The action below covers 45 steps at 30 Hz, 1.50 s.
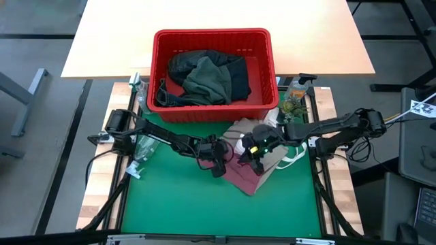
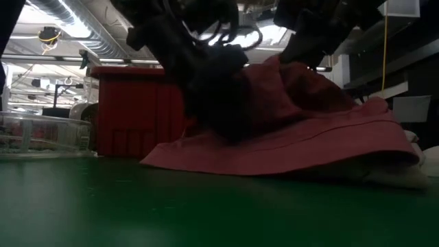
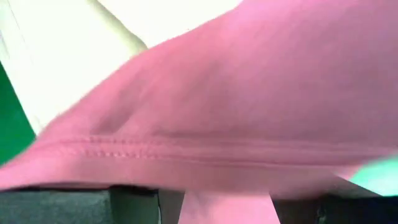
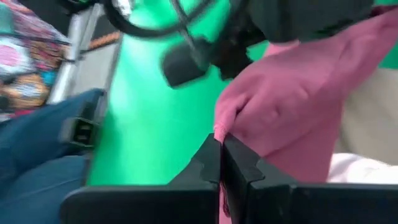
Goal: Fold laundry
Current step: Fold the pink underwear
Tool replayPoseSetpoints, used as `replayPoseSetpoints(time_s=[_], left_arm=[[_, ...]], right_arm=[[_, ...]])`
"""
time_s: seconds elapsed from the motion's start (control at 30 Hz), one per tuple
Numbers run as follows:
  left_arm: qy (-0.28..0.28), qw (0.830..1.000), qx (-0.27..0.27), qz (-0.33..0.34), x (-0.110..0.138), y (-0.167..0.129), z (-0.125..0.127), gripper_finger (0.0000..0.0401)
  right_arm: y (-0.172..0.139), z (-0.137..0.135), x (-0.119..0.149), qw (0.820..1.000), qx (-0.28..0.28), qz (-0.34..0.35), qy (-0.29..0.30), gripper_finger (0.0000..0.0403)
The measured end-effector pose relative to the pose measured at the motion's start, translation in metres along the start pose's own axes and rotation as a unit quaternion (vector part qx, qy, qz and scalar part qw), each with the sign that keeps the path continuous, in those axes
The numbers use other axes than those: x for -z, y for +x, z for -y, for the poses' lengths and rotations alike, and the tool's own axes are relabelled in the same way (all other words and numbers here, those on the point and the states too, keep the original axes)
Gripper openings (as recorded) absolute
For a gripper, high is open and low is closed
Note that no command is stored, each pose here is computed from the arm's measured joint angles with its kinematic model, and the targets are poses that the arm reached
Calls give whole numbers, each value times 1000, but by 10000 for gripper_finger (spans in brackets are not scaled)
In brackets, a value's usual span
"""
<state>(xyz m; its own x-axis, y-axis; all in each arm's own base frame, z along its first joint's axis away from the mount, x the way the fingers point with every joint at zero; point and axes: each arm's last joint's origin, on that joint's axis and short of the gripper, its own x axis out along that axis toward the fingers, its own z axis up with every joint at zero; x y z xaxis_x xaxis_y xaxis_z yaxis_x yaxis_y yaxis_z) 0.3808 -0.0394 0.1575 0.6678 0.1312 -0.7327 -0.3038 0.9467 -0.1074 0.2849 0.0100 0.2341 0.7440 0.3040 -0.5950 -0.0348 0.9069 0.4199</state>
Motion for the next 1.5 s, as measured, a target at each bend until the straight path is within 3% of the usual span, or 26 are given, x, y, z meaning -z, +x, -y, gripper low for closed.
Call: replayPoseSetpoints(time_s=[0.23,0.6,0.87,1.17,1.27,1.5], left_arm=[[9,999,15,-33,-2,-25,0,192],[17,994,38,-96,1,-55,-3,192],[21,992,61,-107,3,-56,3,192],[22,992,69,-101,7,-59,15,192],[25,995,66,-76,5,-60,19,192],[23,996,82,-18,-3,-61,30,192]], right_arm=[[8,-24,8,998,34,9,-51,4],[29,-45,21,994,70,14,-86,10],[52,-42,32,994,65,-19,-87,11],[55,-42,34,995,32,-36,-83,16],[55,-43,35,996,18,-41,-82,41],[55,-43,35,996,15,-42,-82,146]])
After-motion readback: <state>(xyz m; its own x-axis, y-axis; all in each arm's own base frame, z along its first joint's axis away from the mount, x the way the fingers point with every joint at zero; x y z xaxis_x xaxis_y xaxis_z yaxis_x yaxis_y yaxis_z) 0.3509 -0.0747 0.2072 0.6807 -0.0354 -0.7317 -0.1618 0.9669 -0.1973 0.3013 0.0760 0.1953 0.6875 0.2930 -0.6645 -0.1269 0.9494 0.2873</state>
